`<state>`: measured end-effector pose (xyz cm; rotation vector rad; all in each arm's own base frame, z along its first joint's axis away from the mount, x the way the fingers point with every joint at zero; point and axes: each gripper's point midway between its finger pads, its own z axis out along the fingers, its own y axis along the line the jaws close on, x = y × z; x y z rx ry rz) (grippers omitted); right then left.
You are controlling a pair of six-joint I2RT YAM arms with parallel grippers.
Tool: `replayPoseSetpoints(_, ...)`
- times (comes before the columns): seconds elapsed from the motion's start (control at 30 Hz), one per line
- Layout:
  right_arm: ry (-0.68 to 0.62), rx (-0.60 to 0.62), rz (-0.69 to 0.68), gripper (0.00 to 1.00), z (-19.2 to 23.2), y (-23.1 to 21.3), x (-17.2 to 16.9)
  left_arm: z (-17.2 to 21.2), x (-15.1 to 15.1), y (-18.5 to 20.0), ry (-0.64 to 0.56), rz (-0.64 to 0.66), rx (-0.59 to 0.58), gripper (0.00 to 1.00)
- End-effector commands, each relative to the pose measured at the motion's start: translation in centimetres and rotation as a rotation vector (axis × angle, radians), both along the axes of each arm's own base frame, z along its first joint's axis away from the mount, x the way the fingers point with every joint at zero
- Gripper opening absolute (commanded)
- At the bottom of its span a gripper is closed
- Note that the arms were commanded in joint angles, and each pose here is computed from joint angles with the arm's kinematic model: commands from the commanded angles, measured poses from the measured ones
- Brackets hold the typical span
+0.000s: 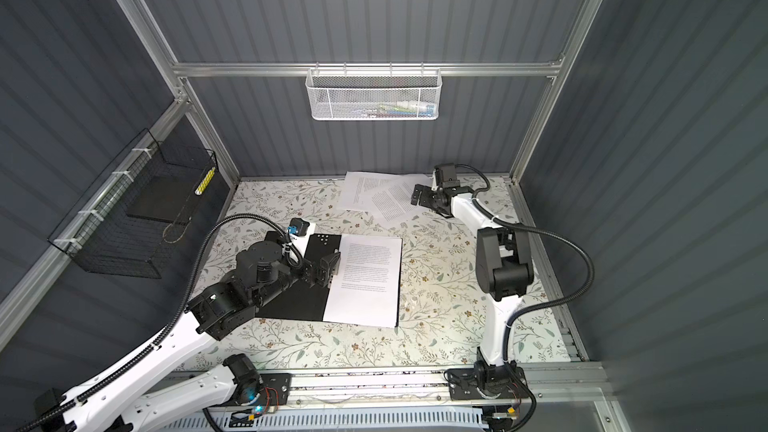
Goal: Put the files into the folder
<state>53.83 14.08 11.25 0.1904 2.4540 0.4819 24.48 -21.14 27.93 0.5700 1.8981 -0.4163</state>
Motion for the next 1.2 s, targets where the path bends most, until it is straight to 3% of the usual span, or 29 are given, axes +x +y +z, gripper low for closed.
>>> replayPoseSetpoints(0.0,0.063,0.115,0.047,0.99,-0.2,3.9,0.2,-0.2,-0.1,-0.1,-0.005,-0.015,0.019,1.00)
replayPoseSetpoints(0.33,0.169,0.248,0.045,0.99,-4.4,7.8,2.4,-0.3,-0.1,0.1,-0.009,-0.008,0.031,1.00)
replayPoseSetpoints(0.93,0.305,0.053,-0.146,0.99,-8.1,3.2,0.6,-0.3,-0.1,0.0,-0.010,-0.009,0.029,1.00)
replayPoseSetpoints(1.17,0.247,0.049,-0.124,0.99,-6.0,2.4,0.6,-0.3,-0.1,-0.1,-0.008,-0.012,0.029,1.00)
